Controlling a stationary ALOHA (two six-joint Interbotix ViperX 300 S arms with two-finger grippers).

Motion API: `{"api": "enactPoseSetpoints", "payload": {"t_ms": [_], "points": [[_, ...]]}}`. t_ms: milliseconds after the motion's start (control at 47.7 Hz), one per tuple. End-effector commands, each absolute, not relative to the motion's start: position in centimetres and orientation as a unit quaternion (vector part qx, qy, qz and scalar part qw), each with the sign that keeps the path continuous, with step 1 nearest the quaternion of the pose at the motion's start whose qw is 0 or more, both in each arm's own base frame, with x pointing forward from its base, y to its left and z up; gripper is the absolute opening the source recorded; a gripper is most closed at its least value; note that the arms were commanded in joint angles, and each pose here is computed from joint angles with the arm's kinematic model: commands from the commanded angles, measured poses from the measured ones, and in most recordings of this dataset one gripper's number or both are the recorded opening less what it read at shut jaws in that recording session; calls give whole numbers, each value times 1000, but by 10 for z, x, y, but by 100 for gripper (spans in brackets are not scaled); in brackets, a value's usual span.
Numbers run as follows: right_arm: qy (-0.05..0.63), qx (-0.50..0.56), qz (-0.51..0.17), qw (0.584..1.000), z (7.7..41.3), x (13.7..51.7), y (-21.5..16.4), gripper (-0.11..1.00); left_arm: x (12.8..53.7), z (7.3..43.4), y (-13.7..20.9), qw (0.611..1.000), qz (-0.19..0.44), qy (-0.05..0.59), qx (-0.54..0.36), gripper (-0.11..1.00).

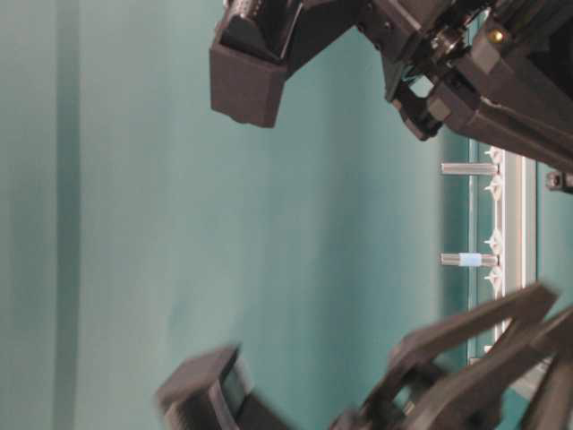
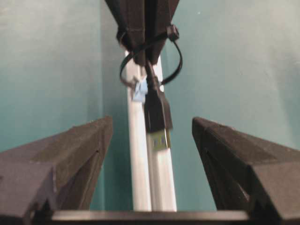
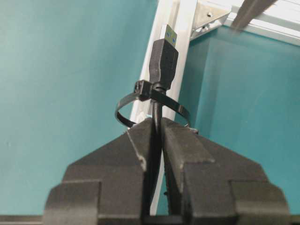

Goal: Insert the wire through the string loop located in the center.
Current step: 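Move the left gripper toward the plug emerging from the loop, then close the left gripper on the USB plug past the loop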

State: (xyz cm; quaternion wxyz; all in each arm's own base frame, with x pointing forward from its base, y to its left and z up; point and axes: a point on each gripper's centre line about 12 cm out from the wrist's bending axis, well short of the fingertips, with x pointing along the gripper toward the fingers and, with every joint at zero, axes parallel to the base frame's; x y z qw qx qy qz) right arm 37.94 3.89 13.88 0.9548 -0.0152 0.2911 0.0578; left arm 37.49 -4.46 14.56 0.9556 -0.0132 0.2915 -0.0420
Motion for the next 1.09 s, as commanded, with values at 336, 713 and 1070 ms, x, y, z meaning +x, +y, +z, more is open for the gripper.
{"api": "enactPoseSetpoints", "payload": {"t_ms": [336,713,1070], "points": [[273,-15,58,960,149,384,39,7,395,121,-49,948,-44,316,-9,76],[273,-19,60,960,148,383,39,7,387,127,-48,948,-44,315,-9,76],[273,-18,60,960,148,383,39,7,397,138,-49,954,-45,296,-8,44]]}}
